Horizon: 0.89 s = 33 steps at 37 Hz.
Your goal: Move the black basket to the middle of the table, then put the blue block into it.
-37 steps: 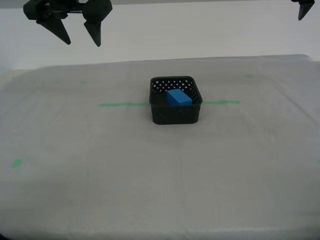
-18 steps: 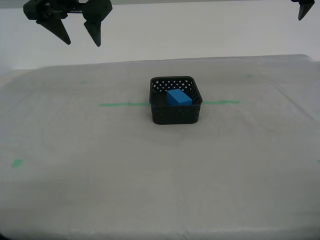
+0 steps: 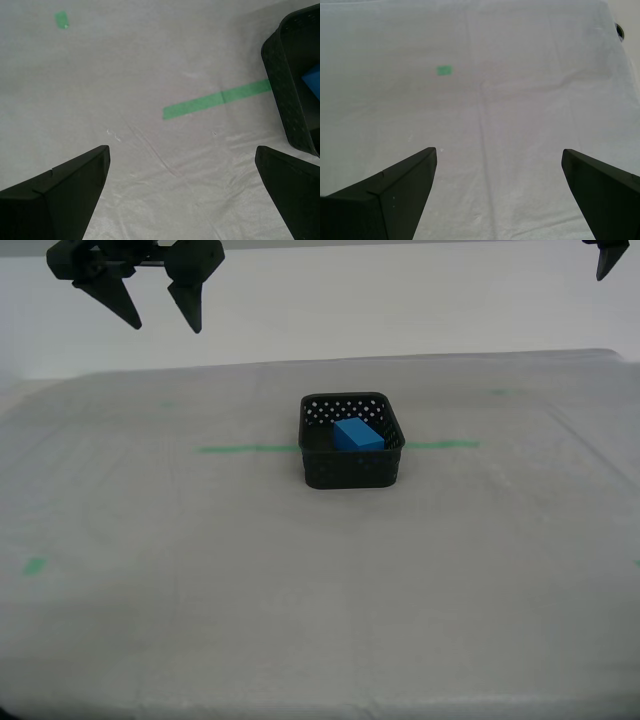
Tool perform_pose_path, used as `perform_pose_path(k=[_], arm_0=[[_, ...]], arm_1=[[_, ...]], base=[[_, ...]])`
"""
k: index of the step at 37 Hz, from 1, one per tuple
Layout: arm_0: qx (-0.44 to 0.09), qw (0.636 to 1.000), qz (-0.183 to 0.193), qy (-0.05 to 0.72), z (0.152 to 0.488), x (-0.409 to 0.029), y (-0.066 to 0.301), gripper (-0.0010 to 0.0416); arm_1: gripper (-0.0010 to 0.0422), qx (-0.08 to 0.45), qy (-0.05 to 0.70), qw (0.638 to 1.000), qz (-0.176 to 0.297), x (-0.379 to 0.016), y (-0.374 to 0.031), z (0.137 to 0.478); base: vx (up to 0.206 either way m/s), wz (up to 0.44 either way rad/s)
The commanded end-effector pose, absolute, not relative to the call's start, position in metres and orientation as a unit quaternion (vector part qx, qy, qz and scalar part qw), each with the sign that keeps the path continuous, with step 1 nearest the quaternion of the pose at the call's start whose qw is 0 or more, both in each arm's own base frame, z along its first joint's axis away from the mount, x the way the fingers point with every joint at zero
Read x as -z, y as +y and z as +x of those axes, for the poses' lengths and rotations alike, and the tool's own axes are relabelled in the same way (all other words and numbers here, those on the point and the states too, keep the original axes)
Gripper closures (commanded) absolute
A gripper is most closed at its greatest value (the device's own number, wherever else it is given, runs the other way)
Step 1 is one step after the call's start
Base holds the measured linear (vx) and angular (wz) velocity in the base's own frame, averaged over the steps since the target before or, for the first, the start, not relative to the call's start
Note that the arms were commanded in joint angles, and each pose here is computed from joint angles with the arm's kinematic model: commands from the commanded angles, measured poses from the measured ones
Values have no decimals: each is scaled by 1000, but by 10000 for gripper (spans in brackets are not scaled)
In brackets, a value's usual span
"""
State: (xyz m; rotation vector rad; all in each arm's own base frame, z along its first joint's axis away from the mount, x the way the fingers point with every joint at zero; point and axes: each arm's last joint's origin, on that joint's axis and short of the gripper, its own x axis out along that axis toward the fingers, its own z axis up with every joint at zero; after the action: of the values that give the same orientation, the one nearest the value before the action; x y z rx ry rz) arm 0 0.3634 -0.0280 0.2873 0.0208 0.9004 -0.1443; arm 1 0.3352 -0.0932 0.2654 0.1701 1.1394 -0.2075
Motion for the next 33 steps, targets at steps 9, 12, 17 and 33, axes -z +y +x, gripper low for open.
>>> perform_pose_path(k=[9,12,17,33], arm_0=[[69,898,10,434,363,-288,-28,55],[69,898,10,434,363,-288,-28,55],[69,898,10,434,363,-288,-28,55],[69,898,10,434,363,-288,-28,55]], arm_1=[[12,96,537,834,80,-266,-93,335],[12,96,537,834,80,-266,-93,335],[12,96,537,834,80,-266,-93,335],[12,96,537,834,80,-266,-93,335]], base=[[0,0],[0,0],[0,0],[0,0]])
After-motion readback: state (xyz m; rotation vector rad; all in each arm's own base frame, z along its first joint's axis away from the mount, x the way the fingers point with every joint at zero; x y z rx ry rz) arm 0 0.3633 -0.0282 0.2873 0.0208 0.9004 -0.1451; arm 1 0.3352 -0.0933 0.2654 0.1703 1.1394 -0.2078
